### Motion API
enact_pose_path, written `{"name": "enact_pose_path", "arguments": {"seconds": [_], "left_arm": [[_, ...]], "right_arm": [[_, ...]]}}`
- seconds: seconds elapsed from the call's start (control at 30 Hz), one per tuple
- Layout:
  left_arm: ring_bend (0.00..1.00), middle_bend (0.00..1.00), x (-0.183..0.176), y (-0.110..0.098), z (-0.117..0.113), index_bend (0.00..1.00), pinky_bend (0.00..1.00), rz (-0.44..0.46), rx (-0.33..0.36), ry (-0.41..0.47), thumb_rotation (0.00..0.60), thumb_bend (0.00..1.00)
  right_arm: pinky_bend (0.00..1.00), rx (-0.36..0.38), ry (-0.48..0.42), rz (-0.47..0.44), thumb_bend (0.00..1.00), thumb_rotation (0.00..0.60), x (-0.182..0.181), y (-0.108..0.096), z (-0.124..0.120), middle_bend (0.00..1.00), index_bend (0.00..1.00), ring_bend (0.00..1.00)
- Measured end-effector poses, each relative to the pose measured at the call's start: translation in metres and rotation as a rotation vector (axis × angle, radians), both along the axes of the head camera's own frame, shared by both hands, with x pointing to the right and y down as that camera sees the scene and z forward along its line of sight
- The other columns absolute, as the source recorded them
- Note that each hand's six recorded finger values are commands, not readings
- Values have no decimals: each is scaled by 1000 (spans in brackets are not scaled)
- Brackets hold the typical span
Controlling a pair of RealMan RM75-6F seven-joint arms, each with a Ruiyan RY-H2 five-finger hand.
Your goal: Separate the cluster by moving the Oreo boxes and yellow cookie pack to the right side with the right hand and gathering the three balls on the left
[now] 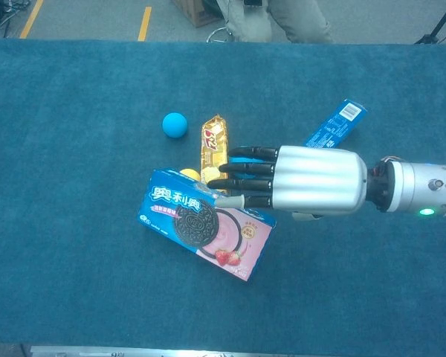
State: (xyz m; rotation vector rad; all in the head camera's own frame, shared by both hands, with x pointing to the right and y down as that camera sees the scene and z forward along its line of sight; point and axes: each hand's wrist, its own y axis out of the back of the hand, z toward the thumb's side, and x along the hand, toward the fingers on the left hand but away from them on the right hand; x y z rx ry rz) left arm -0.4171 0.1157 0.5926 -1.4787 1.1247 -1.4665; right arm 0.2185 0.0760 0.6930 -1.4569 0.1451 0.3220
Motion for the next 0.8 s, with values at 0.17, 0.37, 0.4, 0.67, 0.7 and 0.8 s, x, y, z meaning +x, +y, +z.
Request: {"name": "enact_pose_path", "arguments": {"seconds": [0.17, 0.37, 0.4, 0.67, 0.7, 0.8], "left_arm": [[102, 143, 2, 0, -1, 155, 103, -2, -7, 17, 600, 333], [102, 143, -1, 2, -1, 156, 104, -15, -17, 19, 600, 333], [102, 143, -1, 2, -1, 155, 104, -15, -17, 21, 600, 333], [102, 143, -4, 4, -6, 156, 103, -43, -10, 50, 600, 333], [102, 143, -4, 5, -6, 156, 103, -45, -11, 52, 600, 333], [102, 143, -6, 7, -6, 156, 104, -53, -22, 65, 600, 333]], "right_arm": [[80, 12, 35, -42, 0, 600, 1, 5, 3, 0, 0, 0], [80, 17, 57, -58, 0, 600, 3, 7, 7, 0, 0, 0], [80, 17, 56, -59, 0, 600, 2, 7, 8, 0, 0, 0], [80, 57, 35, -82, 0, 600, -15, 5, 13, 0, 0, 0], [80, 58, 37, -84, 0, 600, -16, 5, 14, 0, 0, 0], [80, 58, 48, -97, 0, 600, -18, 7, 17, 0, 0, 0]]}}
